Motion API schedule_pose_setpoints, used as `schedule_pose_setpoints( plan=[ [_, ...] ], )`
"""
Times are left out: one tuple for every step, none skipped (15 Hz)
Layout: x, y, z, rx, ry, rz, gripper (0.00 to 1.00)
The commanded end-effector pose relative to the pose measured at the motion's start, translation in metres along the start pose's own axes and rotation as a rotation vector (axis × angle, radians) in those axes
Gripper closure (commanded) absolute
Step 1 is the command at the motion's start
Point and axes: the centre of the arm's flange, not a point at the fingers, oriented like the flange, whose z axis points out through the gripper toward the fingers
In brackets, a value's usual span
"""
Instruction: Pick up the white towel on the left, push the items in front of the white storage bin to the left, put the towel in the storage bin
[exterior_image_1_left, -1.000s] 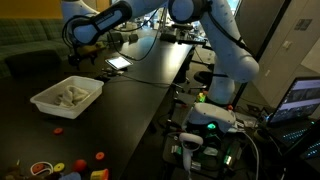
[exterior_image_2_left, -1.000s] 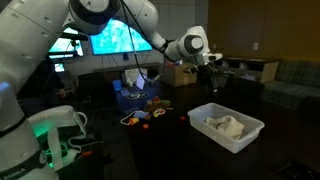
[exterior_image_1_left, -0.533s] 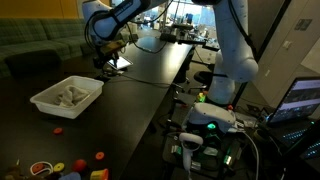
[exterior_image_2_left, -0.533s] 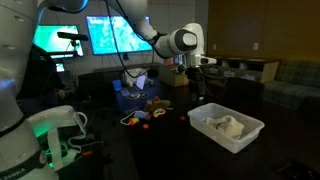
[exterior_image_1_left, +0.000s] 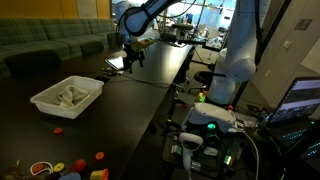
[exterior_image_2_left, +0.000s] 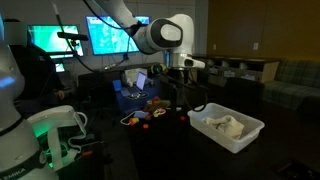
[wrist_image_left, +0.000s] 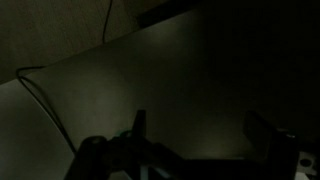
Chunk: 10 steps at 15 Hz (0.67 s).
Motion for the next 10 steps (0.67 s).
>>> schedule_pose_setpoints(
  plan=[
    [-0.051, 0.053, -0.014, 0.039, -0.007, -0.042, 0.0],
    [-0.055, 0.062, -0.016, 0.049, -0.009, -0.049, 0.0],
    [-0.057, 0.071, -0.018, 0.054, -0.009, -0.059, 0.0],
    [-0.057, 0.081, -0.021, 0.062, -0.008, -0.07, 0.0],
    [-0.056, 0.093, -0.025, 0.074, -0.003, -0.086, 0.0],
    [-0.057, 0.099, -0.025, 0.079, 0.003, -0.097, 0.0],
    [-0.045, 0.083, -0.016, 0.054, -0.006, -0.063, 0.0],
    [-0.046, 0.091, -0.018, 0.06, -0.001, -0.071, 0.0],
    [-0.048, 0.095, -0.019, 0.063, 0.002, -0.075, 0.0],
    [-0.049, 0.097, -0.02, 0.064, 0.003, -0.077, 0.0]
  ],
)
